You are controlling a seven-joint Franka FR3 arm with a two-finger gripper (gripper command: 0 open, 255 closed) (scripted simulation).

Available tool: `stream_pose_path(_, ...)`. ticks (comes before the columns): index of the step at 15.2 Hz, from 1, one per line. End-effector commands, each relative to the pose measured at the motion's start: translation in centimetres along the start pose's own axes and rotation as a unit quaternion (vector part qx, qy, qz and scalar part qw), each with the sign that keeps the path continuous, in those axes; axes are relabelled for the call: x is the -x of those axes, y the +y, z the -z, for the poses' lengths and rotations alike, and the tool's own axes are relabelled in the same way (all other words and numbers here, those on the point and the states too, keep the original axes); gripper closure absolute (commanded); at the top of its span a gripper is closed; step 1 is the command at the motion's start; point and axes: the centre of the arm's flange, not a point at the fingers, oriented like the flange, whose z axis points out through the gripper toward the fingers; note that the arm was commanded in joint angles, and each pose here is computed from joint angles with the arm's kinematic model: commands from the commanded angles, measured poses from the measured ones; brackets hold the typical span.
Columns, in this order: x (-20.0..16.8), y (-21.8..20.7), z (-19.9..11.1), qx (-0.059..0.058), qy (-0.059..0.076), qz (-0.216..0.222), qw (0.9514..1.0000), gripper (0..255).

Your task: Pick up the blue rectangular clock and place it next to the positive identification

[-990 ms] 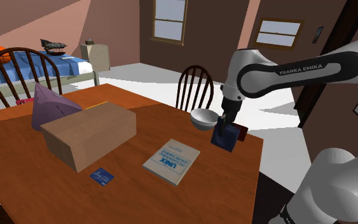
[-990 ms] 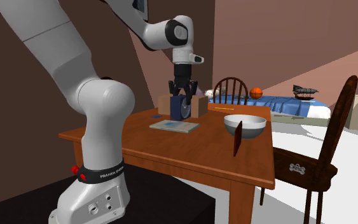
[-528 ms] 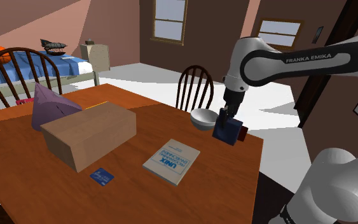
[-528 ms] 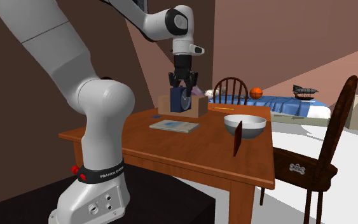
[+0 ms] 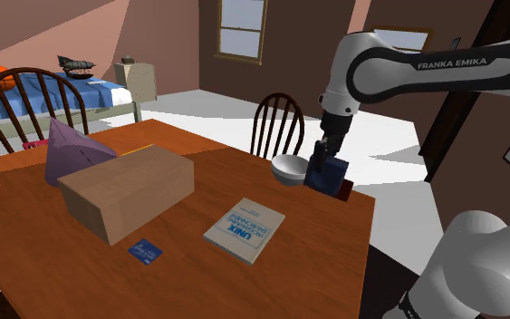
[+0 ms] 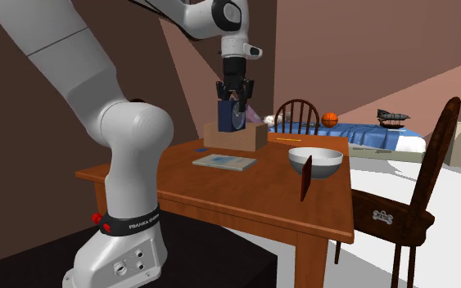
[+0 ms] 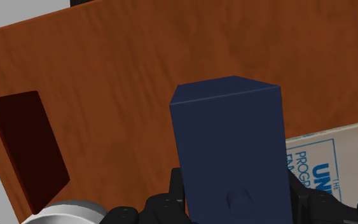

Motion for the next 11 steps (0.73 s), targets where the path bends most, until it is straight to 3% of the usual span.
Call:
stream_pose_path(1,-0.8,-2.0,0.2,0.000,0.000,0.000,1.0000,255)
stream_pose_path(11,-5.4,-14.3,0.2,0.000,0.000,0.000,1.0000,255)
